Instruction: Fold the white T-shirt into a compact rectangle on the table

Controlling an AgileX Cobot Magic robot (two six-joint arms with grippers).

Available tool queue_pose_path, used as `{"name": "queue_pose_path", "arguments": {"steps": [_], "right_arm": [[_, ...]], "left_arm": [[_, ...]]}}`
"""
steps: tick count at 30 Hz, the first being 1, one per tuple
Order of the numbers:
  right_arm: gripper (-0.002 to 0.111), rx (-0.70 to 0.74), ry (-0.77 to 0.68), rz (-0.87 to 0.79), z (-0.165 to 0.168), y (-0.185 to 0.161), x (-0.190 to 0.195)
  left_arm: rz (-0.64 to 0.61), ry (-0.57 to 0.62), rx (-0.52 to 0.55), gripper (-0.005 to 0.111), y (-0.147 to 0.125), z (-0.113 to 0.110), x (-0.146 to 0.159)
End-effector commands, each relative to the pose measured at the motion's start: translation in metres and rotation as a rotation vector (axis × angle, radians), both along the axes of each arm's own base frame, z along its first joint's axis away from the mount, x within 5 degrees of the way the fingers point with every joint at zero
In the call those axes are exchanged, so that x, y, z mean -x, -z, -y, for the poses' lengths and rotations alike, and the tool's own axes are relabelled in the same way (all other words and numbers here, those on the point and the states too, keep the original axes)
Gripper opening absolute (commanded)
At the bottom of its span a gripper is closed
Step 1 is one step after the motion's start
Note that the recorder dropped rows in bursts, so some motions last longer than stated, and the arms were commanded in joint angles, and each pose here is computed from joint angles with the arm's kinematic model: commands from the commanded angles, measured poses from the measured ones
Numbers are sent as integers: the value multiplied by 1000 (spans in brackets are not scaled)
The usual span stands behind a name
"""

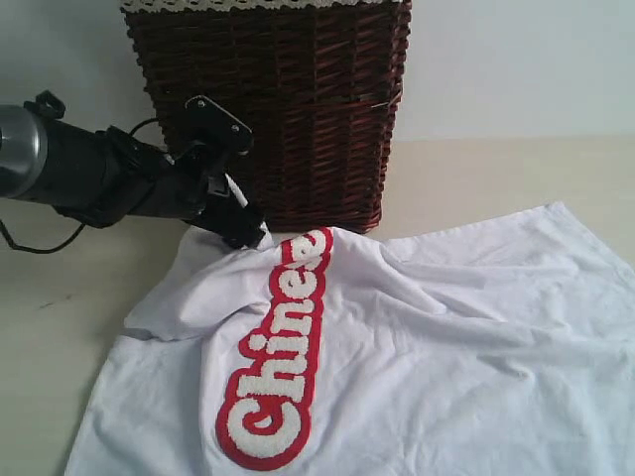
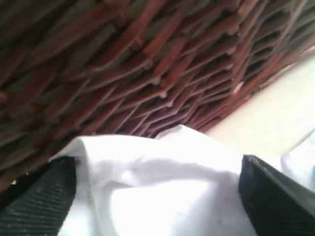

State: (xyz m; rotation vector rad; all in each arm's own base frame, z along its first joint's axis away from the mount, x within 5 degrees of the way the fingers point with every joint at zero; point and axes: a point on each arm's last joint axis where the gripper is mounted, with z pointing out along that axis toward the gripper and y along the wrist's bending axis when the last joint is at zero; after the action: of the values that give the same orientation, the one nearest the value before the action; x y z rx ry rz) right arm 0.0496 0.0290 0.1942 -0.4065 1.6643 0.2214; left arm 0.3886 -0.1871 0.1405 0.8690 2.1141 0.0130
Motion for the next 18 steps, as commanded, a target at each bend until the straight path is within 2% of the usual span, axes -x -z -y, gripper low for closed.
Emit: {"name": "queue_pose_path", "arguments": {"steps": [1, 7, 12, 15, 18], "right_arm": [[17, 5, 2, 6, 0, 1, 0], [17, 5, 2, 6, 0, 1, 0], [17, 5, 2, 6, 0, 1, 0], [17, 5, 2, 6, 0, 1, 0], [17, 5, 2, 6, 0, 1, 0]], "left_arm": [[67, -70, -14, 87, -11, -10, -3], [77, -107, 38, 86, -39, -25, 18], [68, -71, 87, 86, -69, -44, 42], [-71, 60, 149, 81, -70, -51, 66], [-336, 231, 230, 58, -54, -60, 101]]}}
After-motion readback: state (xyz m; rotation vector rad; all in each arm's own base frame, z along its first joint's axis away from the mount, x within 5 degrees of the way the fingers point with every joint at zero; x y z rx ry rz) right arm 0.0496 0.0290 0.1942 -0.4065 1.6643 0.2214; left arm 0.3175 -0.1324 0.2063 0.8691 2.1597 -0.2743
